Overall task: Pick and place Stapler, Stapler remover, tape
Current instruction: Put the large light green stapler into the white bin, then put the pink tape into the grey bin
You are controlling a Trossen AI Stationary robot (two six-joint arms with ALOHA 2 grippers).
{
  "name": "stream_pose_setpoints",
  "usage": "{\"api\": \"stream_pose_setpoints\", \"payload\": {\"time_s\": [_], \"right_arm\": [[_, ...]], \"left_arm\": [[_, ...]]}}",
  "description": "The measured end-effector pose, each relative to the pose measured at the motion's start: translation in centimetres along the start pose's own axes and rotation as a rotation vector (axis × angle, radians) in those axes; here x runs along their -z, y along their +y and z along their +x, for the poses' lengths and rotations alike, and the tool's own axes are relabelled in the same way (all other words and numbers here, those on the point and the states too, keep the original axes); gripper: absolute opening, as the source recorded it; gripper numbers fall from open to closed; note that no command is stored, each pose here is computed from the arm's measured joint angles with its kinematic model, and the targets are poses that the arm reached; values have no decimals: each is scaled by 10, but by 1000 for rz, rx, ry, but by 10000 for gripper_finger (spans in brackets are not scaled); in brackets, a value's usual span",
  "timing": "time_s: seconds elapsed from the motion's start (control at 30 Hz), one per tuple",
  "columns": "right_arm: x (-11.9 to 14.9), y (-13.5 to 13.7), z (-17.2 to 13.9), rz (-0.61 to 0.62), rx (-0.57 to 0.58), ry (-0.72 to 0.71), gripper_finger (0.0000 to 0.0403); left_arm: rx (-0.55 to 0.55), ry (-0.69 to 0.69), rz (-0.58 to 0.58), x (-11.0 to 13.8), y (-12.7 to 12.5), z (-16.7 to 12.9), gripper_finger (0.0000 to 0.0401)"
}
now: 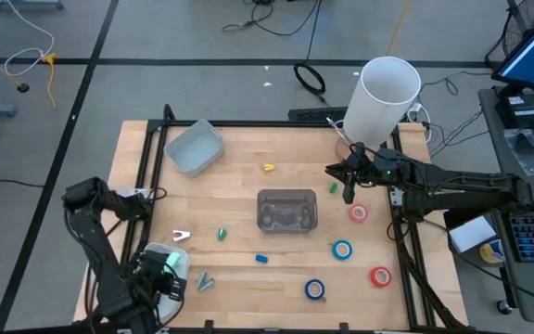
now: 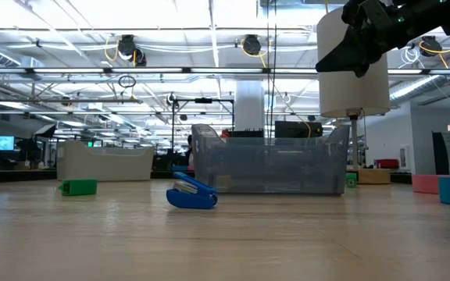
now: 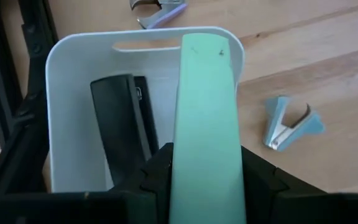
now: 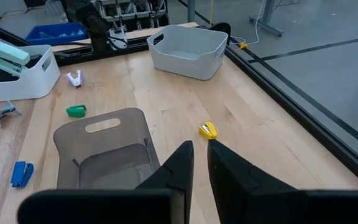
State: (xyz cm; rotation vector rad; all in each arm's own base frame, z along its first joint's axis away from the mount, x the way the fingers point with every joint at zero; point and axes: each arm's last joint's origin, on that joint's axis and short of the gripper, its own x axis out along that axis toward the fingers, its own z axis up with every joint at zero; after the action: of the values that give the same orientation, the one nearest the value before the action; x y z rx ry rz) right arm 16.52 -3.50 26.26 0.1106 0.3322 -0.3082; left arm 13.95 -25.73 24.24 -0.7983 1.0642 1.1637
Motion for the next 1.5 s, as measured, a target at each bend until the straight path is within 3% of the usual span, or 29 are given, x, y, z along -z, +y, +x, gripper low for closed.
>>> {"api": "stream_pose_setpoints", "payload": {"time_s": [0.87,1.13,1.5], "right_arm": [[0,0,0,0,0,-1,38],[0,0,0,0,0,-1,38],[0,0,0,0,0,-1,38]], "left_arm": [[-115,-38,-1,23,-14,31,126],[-117,-38,0,23,-14,31,171],[-86,-47,-2,20,-14,28,159]]}}
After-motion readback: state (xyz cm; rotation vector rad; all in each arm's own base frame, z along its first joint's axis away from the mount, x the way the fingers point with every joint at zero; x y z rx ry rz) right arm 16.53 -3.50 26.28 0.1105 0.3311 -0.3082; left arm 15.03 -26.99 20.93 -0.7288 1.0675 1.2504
